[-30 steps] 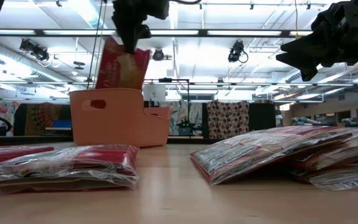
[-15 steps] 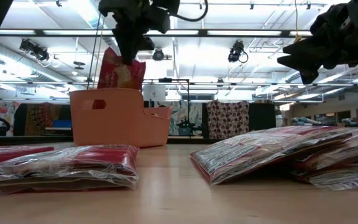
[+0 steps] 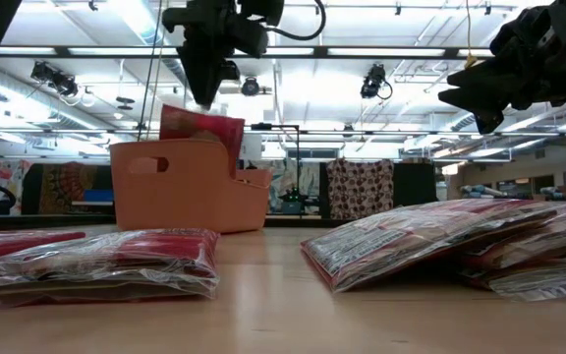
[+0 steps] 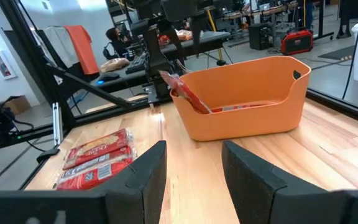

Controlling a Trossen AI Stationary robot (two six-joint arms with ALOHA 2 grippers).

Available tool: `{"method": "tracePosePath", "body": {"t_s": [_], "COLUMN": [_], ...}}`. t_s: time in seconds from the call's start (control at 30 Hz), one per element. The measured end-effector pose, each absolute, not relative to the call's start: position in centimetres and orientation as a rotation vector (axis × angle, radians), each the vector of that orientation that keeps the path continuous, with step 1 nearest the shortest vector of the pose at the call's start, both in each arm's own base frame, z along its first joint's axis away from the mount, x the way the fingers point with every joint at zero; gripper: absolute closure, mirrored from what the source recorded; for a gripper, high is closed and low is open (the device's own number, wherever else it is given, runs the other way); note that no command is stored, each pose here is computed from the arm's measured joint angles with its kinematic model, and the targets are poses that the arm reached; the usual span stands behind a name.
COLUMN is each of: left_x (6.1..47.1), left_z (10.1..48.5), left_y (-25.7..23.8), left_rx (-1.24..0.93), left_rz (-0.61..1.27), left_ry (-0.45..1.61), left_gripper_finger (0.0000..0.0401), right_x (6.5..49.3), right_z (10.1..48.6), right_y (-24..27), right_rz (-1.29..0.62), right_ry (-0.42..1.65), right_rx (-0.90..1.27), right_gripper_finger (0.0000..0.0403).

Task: Sort popcorn bags into baskets
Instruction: Stack the popcorn pack on top of the other popcorn into the orange bin

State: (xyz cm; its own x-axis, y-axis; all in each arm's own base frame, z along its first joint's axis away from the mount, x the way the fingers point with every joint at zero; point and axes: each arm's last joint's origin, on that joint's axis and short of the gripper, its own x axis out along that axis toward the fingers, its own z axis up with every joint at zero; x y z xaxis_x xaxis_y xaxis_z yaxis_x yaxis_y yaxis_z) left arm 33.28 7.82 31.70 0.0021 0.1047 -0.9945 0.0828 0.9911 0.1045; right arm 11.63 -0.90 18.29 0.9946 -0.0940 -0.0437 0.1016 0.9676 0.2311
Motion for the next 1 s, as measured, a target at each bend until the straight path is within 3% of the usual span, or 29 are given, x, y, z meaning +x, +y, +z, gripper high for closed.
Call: {"method": "tracePosePath", "body": {"t_s": [0.2,0.47,0.67,1.0], "left_x": [33.4,34.5,35.8,36.6], "left_z": [31.8,31.8,31.9,31.2], "left_y": [8.1,6.6,2.7,-4.5], "left_rx": [0.172,-0.032,0.072,0.232], "left_rz": [0.187,0.146,0.217,0.376], "left_ry": [1.564,1.453,1.364,1.261], "left_gripper_finger": [0.024,0.0251,0.025,0.016], "right_x": [11.6,11.6,11.6,11.6], "right_z": [18.3,18.3,18.4,18.4], "right_y": [-0.9,-0.9,-0.9,-0.9], "right_rz": [-0.099,-0.099,-0.098,-0.099], "right_ry": [0.031,0.029,0.026,0.021], "right_rx": [0.235,0.235,0.235,0.241], "right_gripper_finger": [0.0243,0.0243,0.0243,0.0243]}}
